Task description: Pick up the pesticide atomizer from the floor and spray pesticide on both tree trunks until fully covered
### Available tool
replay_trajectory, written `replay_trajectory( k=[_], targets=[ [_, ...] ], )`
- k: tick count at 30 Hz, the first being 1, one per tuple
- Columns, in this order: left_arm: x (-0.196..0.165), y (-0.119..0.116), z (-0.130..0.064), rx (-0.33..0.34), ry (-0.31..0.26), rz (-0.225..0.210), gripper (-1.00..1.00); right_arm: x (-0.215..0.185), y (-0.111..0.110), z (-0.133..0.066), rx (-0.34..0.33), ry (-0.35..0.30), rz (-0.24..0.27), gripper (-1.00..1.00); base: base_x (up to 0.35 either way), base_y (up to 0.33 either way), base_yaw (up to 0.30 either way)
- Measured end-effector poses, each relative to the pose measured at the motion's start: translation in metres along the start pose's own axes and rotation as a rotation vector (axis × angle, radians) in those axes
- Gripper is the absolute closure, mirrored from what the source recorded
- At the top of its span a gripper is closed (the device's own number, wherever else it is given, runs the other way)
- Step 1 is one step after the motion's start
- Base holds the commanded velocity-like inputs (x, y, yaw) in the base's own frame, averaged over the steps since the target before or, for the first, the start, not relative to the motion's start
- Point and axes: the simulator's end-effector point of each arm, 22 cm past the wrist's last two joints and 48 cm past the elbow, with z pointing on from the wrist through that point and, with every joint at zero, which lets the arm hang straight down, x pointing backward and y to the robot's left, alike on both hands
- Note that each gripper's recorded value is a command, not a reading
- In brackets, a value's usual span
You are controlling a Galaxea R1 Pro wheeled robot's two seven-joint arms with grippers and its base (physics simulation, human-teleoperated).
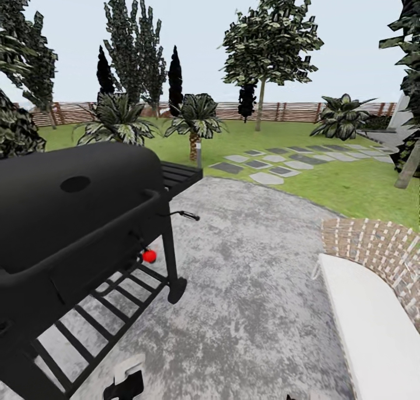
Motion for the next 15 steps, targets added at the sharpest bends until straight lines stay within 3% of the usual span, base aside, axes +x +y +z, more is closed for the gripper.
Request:
replay_trajectory(
  k=[7, 15],
  targets=[
    [0.0000, 0.0000, 0.0000, 0.000, 0.000, 0.000, 1.00, -0.0001, -0.0002, 0.0000, 0.000, 0.000, 0.000, -1.00, 0.334, 0.000, -0.027],
    [0.0000, -0.0001, 0.0000, 0.000, 0.000, 0.000, 1.00, -0.0002, -0.0007, 0.0001, 0.001, 0.000, 0.000, -1.00, 0.334, 0.000, -0.223]
  ],
)
